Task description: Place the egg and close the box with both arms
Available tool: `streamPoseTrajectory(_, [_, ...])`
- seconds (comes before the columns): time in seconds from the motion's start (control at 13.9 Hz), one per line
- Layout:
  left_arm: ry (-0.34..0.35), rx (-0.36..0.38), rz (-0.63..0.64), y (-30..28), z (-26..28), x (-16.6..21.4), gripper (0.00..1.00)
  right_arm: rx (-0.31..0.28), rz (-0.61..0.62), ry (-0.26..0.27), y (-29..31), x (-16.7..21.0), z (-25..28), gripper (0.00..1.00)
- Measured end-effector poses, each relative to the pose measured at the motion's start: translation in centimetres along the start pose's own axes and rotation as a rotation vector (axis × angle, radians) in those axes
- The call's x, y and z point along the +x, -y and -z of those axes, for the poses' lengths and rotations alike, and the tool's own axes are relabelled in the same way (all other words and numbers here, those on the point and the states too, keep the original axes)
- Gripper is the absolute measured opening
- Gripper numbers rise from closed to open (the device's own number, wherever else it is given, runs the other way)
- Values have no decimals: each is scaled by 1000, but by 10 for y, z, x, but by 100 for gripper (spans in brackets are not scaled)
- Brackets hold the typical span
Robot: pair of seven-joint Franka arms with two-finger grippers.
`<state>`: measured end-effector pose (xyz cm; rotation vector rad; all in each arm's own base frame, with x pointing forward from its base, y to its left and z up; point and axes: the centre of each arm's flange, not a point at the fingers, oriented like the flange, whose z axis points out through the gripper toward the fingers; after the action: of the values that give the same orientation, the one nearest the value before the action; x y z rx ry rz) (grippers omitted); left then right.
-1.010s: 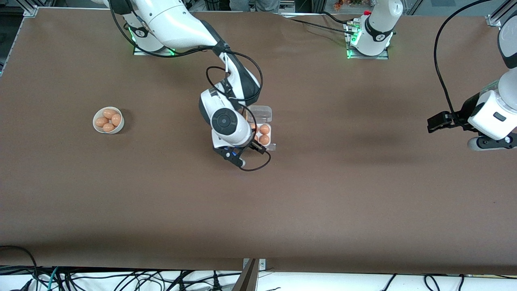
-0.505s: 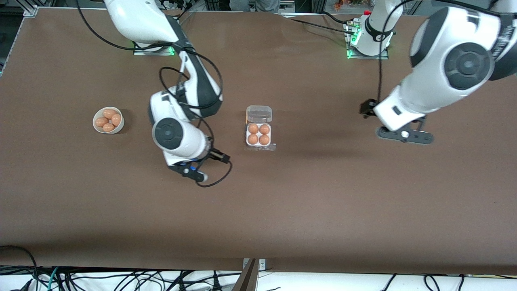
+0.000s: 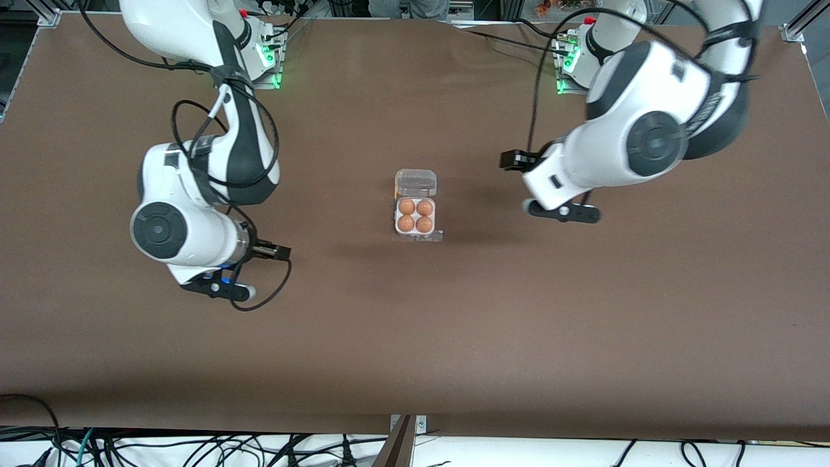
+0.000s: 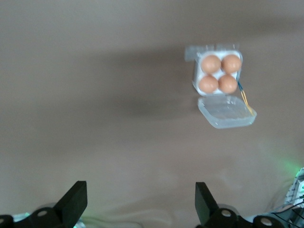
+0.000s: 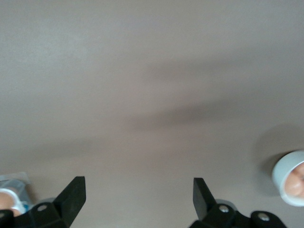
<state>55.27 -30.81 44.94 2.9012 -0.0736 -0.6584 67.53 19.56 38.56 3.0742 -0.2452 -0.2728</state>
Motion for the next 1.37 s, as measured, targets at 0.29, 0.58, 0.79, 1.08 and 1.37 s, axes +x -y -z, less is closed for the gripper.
streamPoseTrajectory(0.29, [140,6,13,-71,-78,-8,75,49,9,-28,-59,12,36,100])
streamPoseTrajectory(0.58, [229,10,45,-101,-125,-12,32,-50,64,-91,-108,1,79,100])
streamPoseTrajectory(0.79, [294,21,46,-115,-163,-11,2,-3,67,-171,-133,-23,112,100])
streamPoseTrajectory(1.08, [344,57,61,-121,-211,-2,1,47,25,-221,-188,-77,157,100])
streamPoseTrajectory(1.37, [297,33,85,-127,-216,10,1,60,22,-234,-200,-107,184,100])
